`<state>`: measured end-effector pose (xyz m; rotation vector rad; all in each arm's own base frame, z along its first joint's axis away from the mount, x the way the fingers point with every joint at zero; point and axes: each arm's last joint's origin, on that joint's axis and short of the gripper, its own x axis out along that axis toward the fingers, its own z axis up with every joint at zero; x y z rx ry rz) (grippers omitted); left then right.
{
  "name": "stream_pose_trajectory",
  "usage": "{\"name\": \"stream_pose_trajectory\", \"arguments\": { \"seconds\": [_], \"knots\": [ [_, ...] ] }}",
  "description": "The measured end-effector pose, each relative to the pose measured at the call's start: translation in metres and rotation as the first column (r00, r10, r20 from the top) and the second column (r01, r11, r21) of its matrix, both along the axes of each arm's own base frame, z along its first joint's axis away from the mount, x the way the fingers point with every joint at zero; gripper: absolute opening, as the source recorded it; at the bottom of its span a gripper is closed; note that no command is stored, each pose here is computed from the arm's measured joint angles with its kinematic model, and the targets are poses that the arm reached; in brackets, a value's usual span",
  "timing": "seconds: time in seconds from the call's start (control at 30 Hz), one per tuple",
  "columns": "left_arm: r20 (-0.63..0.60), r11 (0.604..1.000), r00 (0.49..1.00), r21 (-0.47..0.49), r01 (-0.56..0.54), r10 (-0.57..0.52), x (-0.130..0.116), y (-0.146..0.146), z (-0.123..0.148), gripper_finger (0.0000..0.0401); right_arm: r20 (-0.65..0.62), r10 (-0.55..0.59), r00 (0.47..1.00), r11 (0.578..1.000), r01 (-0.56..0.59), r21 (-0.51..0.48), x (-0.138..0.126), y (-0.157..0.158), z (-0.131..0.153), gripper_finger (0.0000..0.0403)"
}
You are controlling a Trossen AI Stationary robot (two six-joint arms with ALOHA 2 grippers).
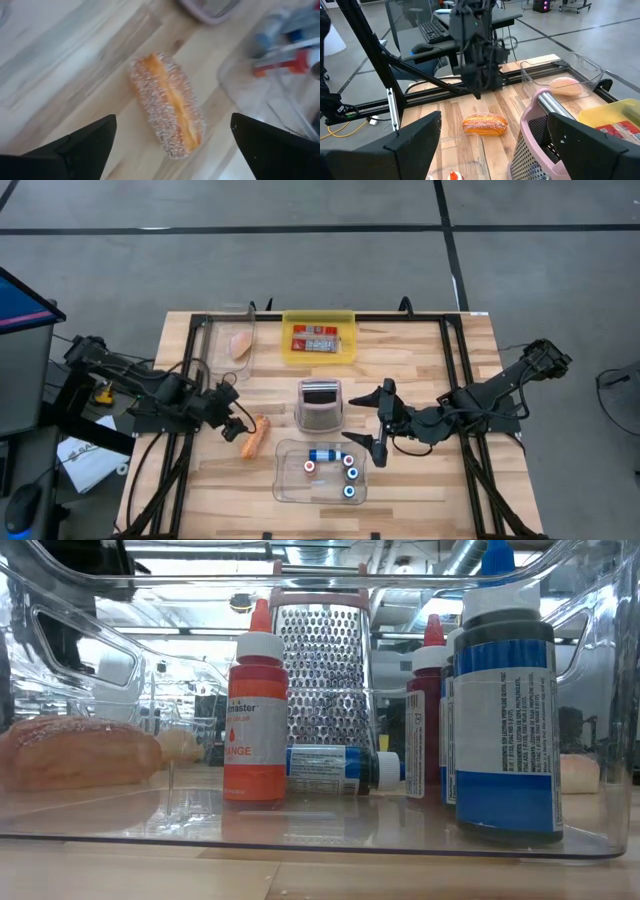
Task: Pick & Place Food Item
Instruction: Put the left orange donut into the top transparent bin
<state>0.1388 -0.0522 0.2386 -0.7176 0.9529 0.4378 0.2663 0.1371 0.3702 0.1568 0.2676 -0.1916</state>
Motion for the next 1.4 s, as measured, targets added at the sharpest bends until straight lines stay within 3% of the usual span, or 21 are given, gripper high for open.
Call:
{"name": "stream_pose_trajectory", "arguments": {
  "seconds": [0.2,0.33,0.57,1.4],
  "knots": [
    [-0.16,0.995,0.985,-0.054,-0.078,0.069,0.019,0.006,-0.018,0.0399,-0.001,0.007,1.0,1.0,-0.007,0.002,0.0,0.0,0.0,0.0354],
    [-0.268,0.982,0.962,-0.155,-0.105,0.061,0.034,0.009,-0.033,0.04,-0.004,0.022,1.0,1.0,-0.022,0.007,0.0,0.001,0.0,0.0354],
    [-0.285,0.957,0.958,-0.274,-0.097,0.015,0.058,0.001,-0.05,0.04,-0.016,0.029,0.999,1.0,-0.029,-0.011,0.0,0.001,-0.001,0.0354],
    [-0.407,0.955,0.913,-0.257,-0.151,0.035,0.078,-0.004,-0.087,0.0395,-0.045,0.063,0.997,0.998,-0.064,-0.023,-0.007,0.01,-0.004,0.0354]
  ]
}}
